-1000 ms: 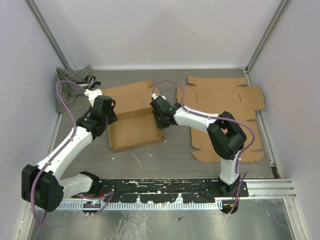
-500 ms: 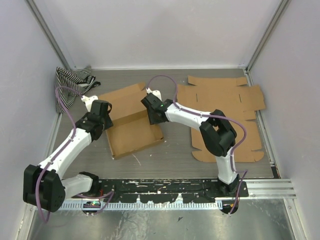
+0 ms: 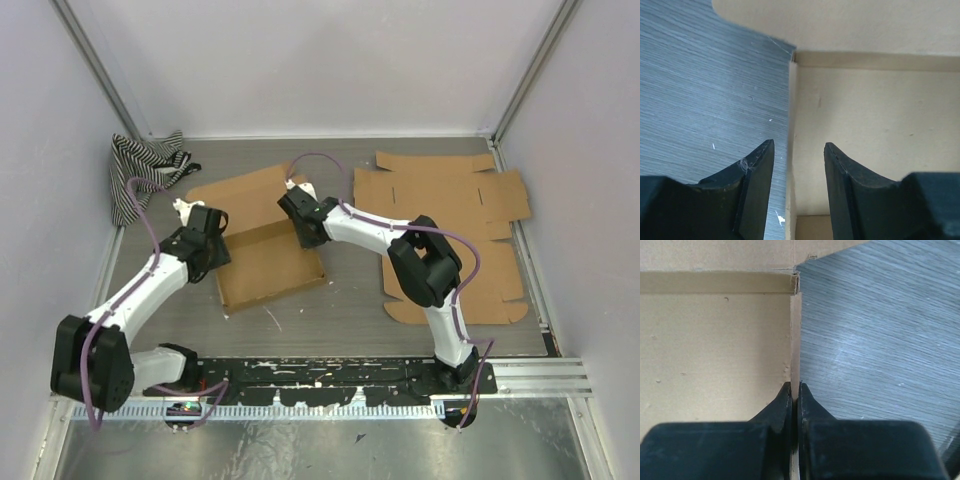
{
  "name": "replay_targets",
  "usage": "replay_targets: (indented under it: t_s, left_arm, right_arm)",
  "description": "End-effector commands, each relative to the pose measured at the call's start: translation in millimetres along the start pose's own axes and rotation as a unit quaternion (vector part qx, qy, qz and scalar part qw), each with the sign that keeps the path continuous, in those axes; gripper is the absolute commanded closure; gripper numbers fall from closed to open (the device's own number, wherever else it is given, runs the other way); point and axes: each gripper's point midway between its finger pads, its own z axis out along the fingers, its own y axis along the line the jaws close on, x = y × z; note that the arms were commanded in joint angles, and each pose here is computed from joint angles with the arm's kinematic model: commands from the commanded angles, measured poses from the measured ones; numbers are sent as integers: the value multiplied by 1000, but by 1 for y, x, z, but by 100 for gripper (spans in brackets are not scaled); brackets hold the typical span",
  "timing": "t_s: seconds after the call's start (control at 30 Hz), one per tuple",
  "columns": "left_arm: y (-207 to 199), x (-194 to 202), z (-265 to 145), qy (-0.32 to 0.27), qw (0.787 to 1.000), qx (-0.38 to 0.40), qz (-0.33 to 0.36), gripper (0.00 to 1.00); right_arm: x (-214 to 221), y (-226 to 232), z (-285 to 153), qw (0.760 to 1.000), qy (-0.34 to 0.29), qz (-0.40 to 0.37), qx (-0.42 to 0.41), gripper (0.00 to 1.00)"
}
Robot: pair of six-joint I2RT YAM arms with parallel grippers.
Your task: Fold the paper box
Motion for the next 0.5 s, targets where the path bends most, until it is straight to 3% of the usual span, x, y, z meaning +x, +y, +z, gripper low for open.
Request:
replay_targets:
  t_s: [0.0,0.23,0.47]
  left_arm:
    - [0,18,17,43,999,-9,19,50]
    - [-9,12,37,53,998,-23,32,56]
    - [-23,-1,50,58,997,-21,46,61]
  right_arm:
    - [-6,-27,-9,997,-20,24,72,99]
    - [24,-46,-3,985,-6,52,162,99]
    - [34,-45,1,983,-7,83,165,99]
